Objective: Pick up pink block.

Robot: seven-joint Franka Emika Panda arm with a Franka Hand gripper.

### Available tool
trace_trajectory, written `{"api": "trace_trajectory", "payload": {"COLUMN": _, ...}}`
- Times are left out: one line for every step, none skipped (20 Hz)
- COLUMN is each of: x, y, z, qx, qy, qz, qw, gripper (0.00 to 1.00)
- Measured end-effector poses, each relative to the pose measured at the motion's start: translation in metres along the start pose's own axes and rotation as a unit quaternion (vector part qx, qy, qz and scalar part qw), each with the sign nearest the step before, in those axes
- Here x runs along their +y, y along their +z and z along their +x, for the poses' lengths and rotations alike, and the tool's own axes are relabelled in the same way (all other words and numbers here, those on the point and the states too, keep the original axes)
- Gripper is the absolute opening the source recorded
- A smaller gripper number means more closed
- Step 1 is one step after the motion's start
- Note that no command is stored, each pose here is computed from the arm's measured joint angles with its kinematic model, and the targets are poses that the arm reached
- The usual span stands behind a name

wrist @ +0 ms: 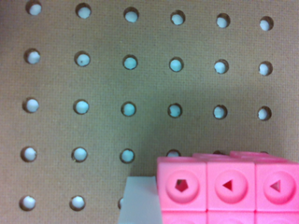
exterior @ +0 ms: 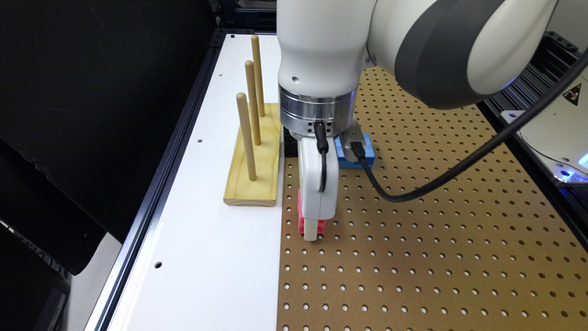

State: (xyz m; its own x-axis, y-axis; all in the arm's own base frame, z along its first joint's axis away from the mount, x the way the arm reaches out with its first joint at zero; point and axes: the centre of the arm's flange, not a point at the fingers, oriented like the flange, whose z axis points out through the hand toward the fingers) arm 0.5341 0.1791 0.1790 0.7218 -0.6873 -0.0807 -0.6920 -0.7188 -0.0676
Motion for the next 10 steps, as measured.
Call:
{"api": "trace_trajectory", "payload": {"x": 0.0, "y": 0.0, "z": 0.0, "qx": 0.0, "qy": 0.0, "qz": 0.0, "qw": 1.0, "gripper": 0.0}}
{"api": "trace_trajectory", "payload": {"x": 0.0, "y": 0.0, "z": 0.0, "qx": 0.0, "qy": 0.0, "qz": 0.0, "qw": 1.0, "gripper": 0.0}}
{"api": "trace_trajectory", "payload": {"x": 0.0, "y": 0.0, "z": 0.0, "qx": -0.0001, "qy": 0.0001, "qz": 0.0001, "qw": 1.0, "gripper": 0.0}}
{"api": "trace_trajectory", "payload": {"x": 0.0001, "y": 0.0, "z": 0.0002, "qx": 0.0, "qy": 0.0003, "qz": -0.0001, "qw": 1.0, "gripper": 0.0}}
{"api": "trace_trajectory", "payload": {"x": 0.0005, "y": -0.0001, "z": 0.0008, "qx": 0.0003, "qy": 0.0008, "qz": -0.0003, "qw": 1.0, "gripper": 0.0}}
{"api": "trace_trajectory", "payload": {"x": 0.001, "y": -0.0006, "z": 0.002, "qx": 0.001, "qy": 0.0017, "qz": -0.0004, "qw": 0.999998, "gripper": 0.0}}
{"api": "trace_trajectory", "payload": {"x": 0.0015, "y": -0.0008, "z": 0.0028, "qx": 0.0014, "qy": 0.0024, "qz": -0.0005, "qw": 0.999996, "gripper": 0.0}}
{"api": "trace_trajectory", "payload": {"x": 0.0014, "y": -0.0018, "z": 0.0033, "qx": 0.0021, "qy": 0.0026, "qz": 0.0, "qw": 0.999994, "gripper": 0.0}}
{"api": "trace_trajectory", "payload": {"x": 0.0011, "y": -0.0034, "z": 0.0035, "qx": 0.0029, "qy": 0.0025, "qz": 0.0004, "qw": 0.999993, "gripper": 0.0}}
{"api": "trace_trajectory", "payload": {"x": 0.0009, "y": -0.0058, "z": 0.0035, "qx": 0.0037, "qy": 0.0022, "qz": 0.0003, "qw": 0.999991, "gripper": 0.0}}
